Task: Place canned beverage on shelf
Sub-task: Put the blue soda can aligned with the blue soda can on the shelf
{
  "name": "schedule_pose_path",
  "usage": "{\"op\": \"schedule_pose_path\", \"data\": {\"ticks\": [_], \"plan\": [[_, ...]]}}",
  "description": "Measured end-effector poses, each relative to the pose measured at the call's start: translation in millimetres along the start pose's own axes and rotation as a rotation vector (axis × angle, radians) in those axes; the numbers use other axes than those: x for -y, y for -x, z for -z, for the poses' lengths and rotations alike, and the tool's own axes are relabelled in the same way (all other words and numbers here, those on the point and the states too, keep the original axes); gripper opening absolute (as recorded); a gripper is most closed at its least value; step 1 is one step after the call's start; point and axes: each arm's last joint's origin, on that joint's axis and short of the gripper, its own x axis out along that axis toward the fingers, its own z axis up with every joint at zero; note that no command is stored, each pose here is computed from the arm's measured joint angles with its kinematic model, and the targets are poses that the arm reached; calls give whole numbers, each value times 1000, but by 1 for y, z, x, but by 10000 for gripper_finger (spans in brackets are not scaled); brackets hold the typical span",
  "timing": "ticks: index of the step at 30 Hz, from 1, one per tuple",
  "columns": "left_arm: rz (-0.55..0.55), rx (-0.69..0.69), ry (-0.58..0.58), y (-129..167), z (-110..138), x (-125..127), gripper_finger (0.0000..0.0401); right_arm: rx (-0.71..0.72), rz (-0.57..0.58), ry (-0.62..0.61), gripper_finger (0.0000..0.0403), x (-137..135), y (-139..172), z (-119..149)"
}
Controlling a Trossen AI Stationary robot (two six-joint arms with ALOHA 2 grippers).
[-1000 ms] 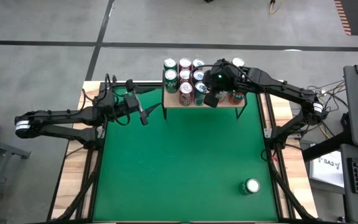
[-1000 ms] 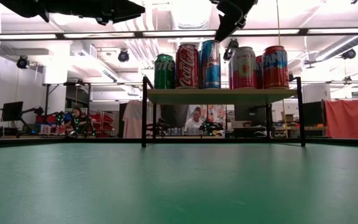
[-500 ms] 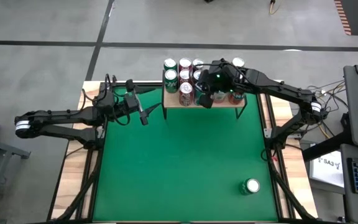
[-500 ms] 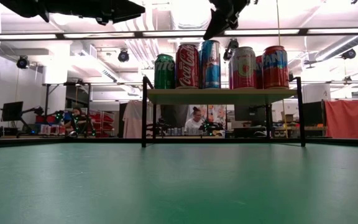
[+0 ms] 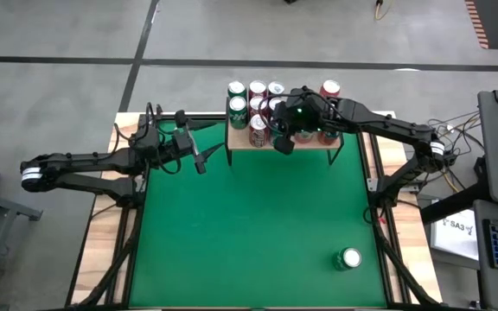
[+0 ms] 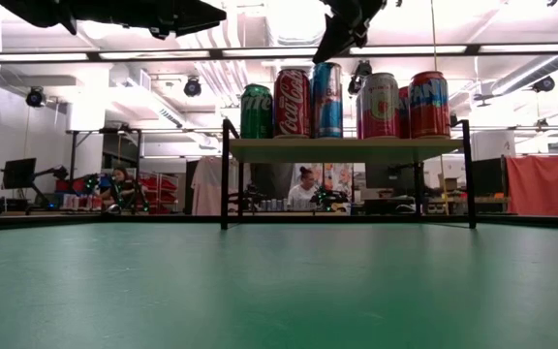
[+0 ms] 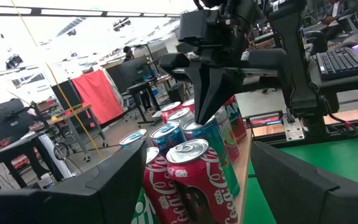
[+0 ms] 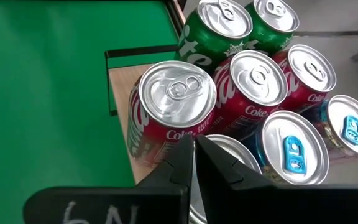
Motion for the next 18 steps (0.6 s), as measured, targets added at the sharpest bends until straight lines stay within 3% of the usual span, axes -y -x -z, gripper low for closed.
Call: {"op": "schedule_pose_path", "data": {"ticks": [18], "plan": [[0, 0, 0, 0, 0, 0, 274, -7, -14, 28, 12, -2, 7, 1]]}}
